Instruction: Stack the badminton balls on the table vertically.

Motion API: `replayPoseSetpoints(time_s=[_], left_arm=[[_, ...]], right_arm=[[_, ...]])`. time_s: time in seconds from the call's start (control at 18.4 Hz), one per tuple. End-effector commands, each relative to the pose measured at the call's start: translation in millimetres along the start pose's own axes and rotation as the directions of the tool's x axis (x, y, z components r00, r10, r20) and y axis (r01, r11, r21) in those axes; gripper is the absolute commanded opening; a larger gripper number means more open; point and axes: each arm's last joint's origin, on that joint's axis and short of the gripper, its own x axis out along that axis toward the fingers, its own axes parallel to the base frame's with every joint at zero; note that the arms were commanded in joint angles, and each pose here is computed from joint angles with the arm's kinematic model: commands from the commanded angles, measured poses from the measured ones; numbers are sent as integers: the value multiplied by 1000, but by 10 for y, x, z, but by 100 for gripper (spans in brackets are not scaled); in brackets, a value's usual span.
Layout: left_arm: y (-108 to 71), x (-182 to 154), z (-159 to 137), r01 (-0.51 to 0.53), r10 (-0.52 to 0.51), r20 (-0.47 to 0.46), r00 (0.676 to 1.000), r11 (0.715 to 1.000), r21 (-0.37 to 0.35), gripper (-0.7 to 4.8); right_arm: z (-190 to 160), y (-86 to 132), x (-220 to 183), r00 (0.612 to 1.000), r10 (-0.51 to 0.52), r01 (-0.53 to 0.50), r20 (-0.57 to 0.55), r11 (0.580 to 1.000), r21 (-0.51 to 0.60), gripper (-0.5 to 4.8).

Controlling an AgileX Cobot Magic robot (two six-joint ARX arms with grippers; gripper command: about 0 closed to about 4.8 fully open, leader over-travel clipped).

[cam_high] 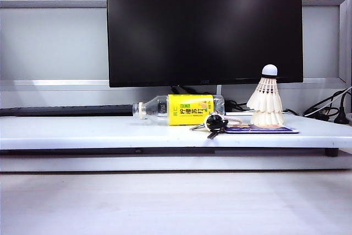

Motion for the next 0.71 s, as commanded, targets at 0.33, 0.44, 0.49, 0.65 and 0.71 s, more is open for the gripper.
replayPoseSetpoints(time_s=[0.33, 0.44, 0.49, 0.65, 0.71], left_arm=[[-14, 0, -17, 58, -57, -17, 998, 987, 150, 49], [-32, -1, -8, 114, -113, -14, 993, 974, 195, 49], [-40, -2, -1, 138, -139, -11, 990, 969, 206, 49], [-49, -3, 1, 167, -168, -14, 986, 958, 233, 49], [-49, -3, 0, 167, -168, -14, 986, 958, 233, 49]], right_arm=[[20, -1, 0, 1000, 1, -1, 21, 1000, 3, -1], [30, 1, -1, 999, 8, -8, 31, 1000, 3, -1], [28, 4, -1, 999, 18, -18, 30, 1000, 3, -1], [26, 6, -1, 999, 26, -27, 27, 1000, 3, -1], [28, 6, -1, 999, 27, -27, 30, 1000, 3, -1]])
